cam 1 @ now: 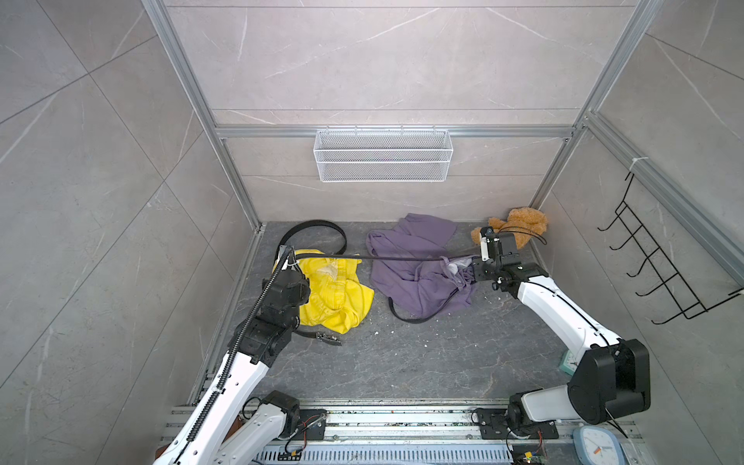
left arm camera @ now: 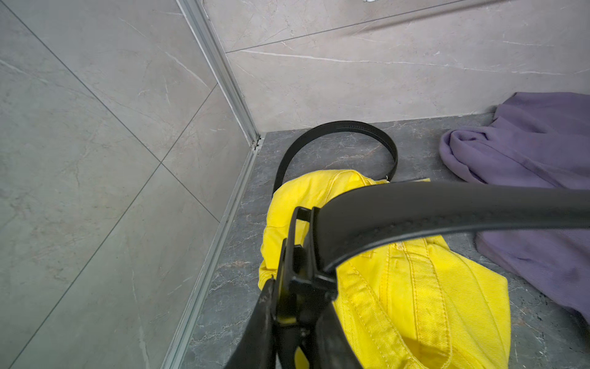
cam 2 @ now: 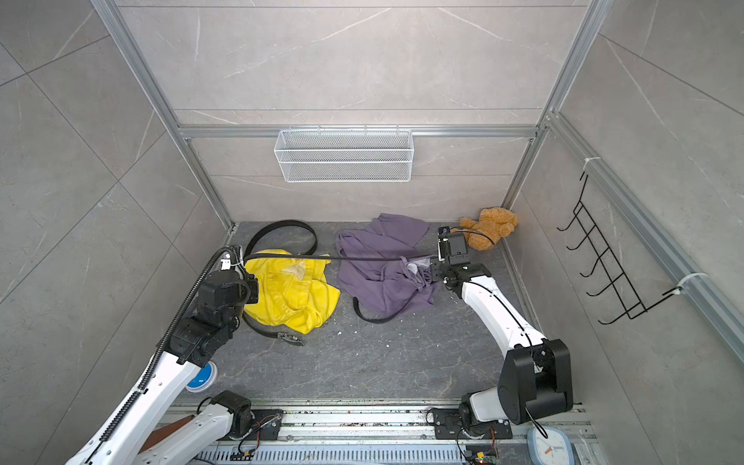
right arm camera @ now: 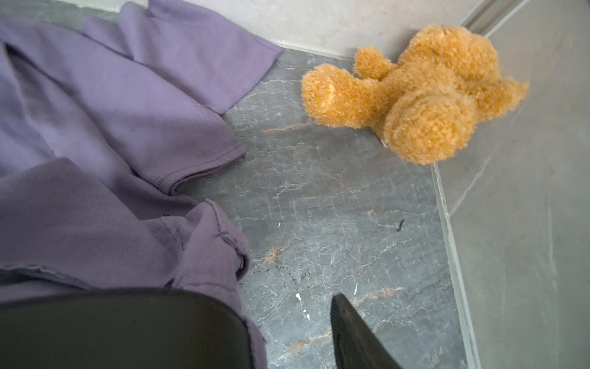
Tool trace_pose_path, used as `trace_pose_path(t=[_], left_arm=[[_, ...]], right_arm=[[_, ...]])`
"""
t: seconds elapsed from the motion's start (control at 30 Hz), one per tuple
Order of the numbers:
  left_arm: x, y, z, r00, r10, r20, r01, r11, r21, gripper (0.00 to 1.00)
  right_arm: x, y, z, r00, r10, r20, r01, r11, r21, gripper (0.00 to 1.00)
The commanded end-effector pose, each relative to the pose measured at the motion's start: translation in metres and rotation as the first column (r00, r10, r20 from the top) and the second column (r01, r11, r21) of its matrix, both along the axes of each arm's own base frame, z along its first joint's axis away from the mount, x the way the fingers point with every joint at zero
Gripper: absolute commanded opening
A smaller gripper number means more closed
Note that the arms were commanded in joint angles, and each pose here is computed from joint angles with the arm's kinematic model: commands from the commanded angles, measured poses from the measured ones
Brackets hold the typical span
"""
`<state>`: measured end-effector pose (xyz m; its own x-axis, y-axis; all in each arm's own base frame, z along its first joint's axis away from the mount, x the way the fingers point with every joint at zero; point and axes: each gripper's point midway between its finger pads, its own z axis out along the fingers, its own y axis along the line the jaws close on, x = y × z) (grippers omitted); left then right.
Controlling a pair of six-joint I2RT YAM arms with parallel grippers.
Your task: Remove the belt from the trousers
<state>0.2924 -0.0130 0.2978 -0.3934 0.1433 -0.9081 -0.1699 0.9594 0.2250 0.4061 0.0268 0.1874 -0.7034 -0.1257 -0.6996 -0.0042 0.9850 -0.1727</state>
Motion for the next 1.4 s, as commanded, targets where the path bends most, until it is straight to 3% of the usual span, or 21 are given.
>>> trace_pose_path(t=[0.0, 0.23, 0.33, 0.4, 0.53, 0.77, 0.93, 0.97, 1.07, 1.1, 1.23, 1.37], left_arm=[[-0.021, 0.055, 0.047, 0.951, 0.267, 0.158, -0.269, 0.963, -0.012, 0.00], [-0.036, 0.072, 0.051, 0.931, 0.320, 0.174, -0.326, 0.945, 0.008, 0.00], [-0.034, 0.070, 0.047, 0.938, 0.309, 0.158, -0.312, 0.950, -0.004, 0.00], [-0.028, 0.061, 0.033, 0.956, 0.268, 0.118, -0.265, 0.963, -0.037, 0.00], [-0.016, 0.039, -0.014, 0.981, 0.195, -0.013, -0.195, 0.974, -0.119, 0.00], [-0.015, 0.024, -0.080, 0.963, 0.188, -0.191, -0.231, 0.945, -0.231, 0.00], [-0.018, 0.017, -0.107, 0.944, 0.177, -0.277, -0.245, 0.940, -0.237, 0.00], [-0.019, 0.016, -0.111, 0.941, 0.173, -0.290, -0.246, 0.940, -0.237, 0.09], [-0.020, 0.011, -0.118, 0.933, 0.162, -0.320, -0.244, 0.940, -0.237, 0.50], [-0.019, 0.008, -0.117, 0.934, 0.151, -0.323, -0.233, 0.944, -0.235, 0.57], [-0.010, -0.026, -0.089, 0.962, 0.066, -0.265, -0.116, 0.977, -0.178, 0.69], [0.009, -0.104, -0.060, 0.965, -0.144, -0.219, 0.119, 0.985, -0.122, 0.72]], right_arm=[[-0.007, -0.054, -0.010, 0.978, -0.206, -0.026, 0.205, 0.979, -0.019, 0.53], [-0.013, -0.104, -0.013, 0.941, -0.337, -0.032, 0.337, 0.941, -0.001, 0.54], [-0.011, -0.103, -0.012, 0.951, -0.308, -0.016, 0.308, 0.951, 0.015, 0.49], [-0.005, -0.087, -0.007, 0.970, -0.243, 0.012, 0.242, 0.967, 0.076, 0.46], [-0.003, -0.065, -0.003, 0.983, -0.179, 0.033, 0.178, 0.984, 0.027, 0.46], [-0.003, -0.053, 0.000, 0.989, -0.140, 0.039, 0.140, 0.990, -0.005, 0.46], [-0.001, -0.048, -0.010, 0.992, -0.129, -0.002, 0.129, 0.992, -0.015, 0.46], [-0.001, -0.049, -0.013, 0.991, -0.131, -0.011, 0.131, 0.991, -0.017, 0.46], [-0.003, -0.048, -0.021, 0.990, -0.134, -0.037, 0.134, 0.991, -0.016, 0.47], [-0.004, -0.048, -0.023, 0.990, -0.135, -0.044, 0.134, 0.991, -0.014, 0.48], [-0.008, -0.051, -0.036, 0.986, -0.146, -0.086, 0.144, 0.989, -0.028, 0.52], [-0.012, -0.051, -0.050, 0.977, -0.170, -0.131, 0.168, 0.985, -0.025, 0.55]])
